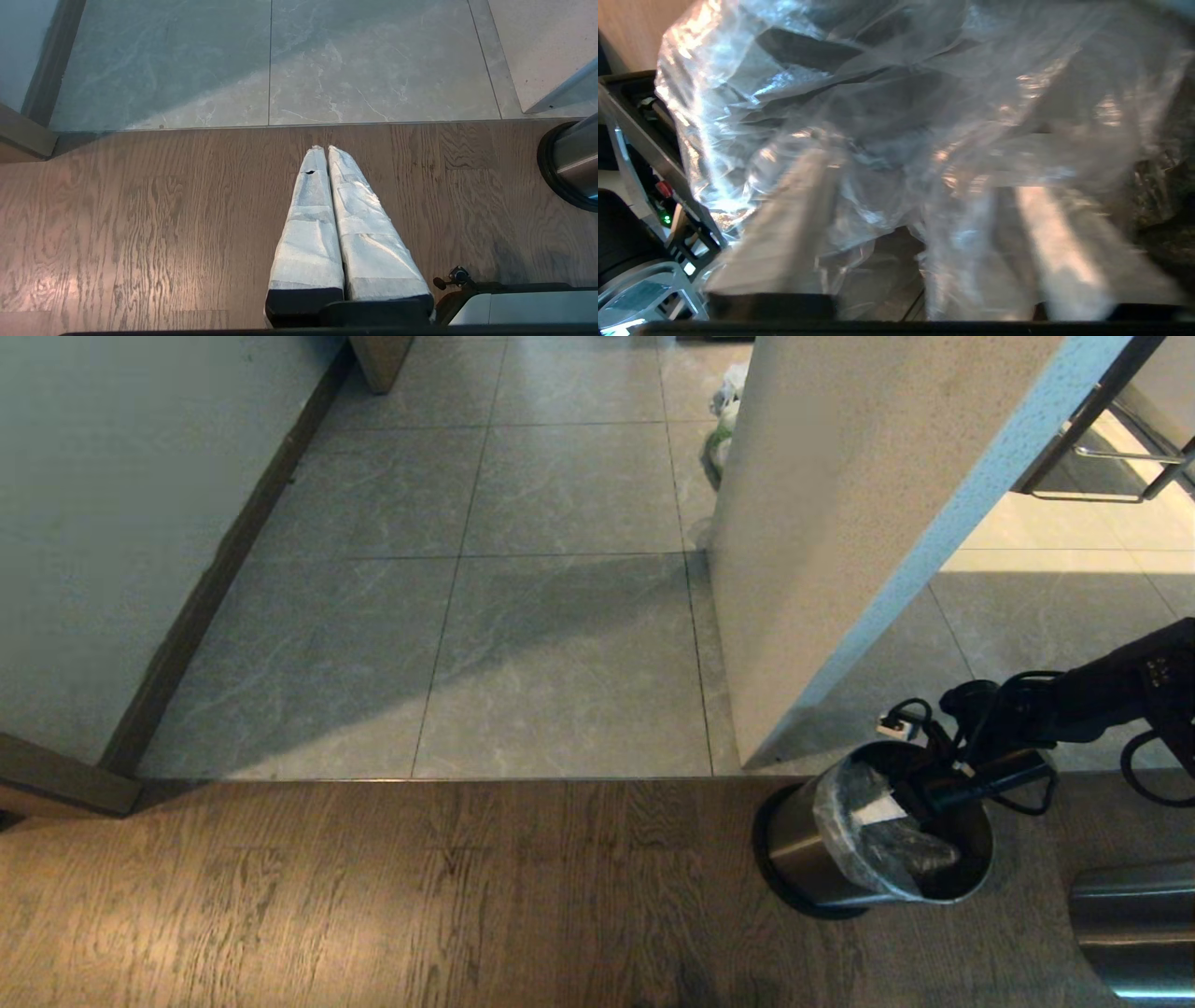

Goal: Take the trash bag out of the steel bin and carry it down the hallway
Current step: Pick up the trash bag

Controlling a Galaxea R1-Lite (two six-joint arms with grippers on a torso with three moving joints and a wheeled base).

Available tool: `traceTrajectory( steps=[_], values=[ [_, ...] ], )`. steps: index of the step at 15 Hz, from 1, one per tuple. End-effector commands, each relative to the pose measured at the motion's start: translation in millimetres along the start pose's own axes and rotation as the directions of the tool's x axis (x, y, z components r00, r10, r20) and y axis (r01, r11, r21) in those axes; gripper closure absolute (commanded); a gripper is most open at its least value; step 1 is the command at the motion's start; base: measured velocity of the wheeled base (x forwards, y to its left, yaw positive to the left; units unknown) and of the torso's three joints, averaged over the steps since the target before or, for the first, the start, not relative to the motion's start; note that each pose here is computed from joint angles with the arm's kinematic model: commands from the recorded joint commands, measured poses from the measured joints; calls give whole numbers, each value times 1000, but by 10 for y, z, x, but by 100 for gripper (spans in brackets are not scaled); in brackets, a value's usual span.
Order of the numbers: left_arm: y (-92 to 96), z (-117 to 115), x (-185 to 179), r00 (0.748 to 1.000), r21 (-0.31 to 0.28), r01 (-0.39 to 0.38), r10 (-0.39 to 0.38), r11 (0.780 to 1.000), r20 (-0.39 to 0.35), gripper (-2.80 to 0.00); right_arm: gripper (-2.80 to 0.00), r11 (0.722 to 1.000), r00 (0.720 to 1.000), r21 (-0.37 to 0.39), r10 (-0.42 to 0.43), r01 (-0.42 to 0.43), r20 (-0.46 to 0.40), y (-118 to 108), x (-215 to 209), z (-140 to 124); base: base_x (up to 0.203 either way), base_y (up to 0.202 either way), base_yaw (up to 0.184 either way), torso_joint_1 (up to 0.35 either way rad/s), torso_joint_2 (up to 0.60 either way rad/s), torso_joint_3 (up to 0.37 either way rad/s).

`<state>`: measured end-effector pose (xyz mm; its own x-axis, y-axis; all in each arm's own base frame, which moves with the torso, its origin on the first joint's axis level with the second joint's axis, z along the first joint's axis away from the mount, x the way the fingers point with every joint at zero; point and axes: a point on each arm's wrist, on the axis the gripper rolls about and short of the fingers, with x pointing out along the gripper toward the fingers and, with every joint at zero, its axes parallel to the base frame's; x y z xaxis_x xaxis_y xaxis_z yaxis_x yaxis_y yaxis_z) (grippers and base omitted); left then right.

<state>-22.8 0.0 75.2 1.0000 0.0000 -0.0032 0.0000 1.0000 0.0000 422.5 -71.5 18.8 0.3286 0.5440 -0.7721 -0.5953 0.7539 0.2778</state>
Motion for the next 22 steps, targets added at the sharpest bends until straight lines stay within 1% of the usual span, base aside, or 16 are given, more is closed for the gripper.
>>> traceTrajectory(
  steps=[1, 9, 11, 14, 17, 20, 22],
  values=[
    [0, 0, 0, 1000, 0, -1, 1, 1000, 0, 0, 0, 1000, 1000, -4, 3, -3, 3, -4, 1, 5, 0, 0, 0, 0, 0, 0],
    [0, 0, 0, 1000, 0, -2, 2, 1000, 0, 0, 0, 1000, 1000, -6, -13, 13, 16, 85, -146, 67, 0, 0, 0, 0, 0, 0],
    [0, 0, 0, 1000, 0, -1, 1, 1000, 0, 0, 0, 1000, 1000, 18, -18, 18, 23, 137, -219, 89, 0, 0, 0, 0, 0, 0],
    [0, 0, 0, 1000, 0, -1, 1, 1000, 0, 0, 0, 999, 998, 28, -40, 39, 50, 291, -480, 147, 0, 0, 0, 0, 0, 0],
    [0, 0, 0, 1000, 0, 0, 0, 1000, 0, 0, 0, 997, 993, 27, -78, 76, 86, 496, -837, 141, 0, 0, 0, 0, 0, 0],
    [0, 0, 0, 1000, 0, -1, 1, 1000, 0, 0, 0, 993, 987, 42, -113, 109, 113, 687, -1140, 61, 0, 0, 0, 0, 0, 0],
    [0, 0, 0, 1000, 0, 0, 0, 1000, 0, 0, 0, 990, 983, 58, -133, 126, 123, 833, -1320, -39, 0, 0, 0, 0, 0, 0]
  ],
)
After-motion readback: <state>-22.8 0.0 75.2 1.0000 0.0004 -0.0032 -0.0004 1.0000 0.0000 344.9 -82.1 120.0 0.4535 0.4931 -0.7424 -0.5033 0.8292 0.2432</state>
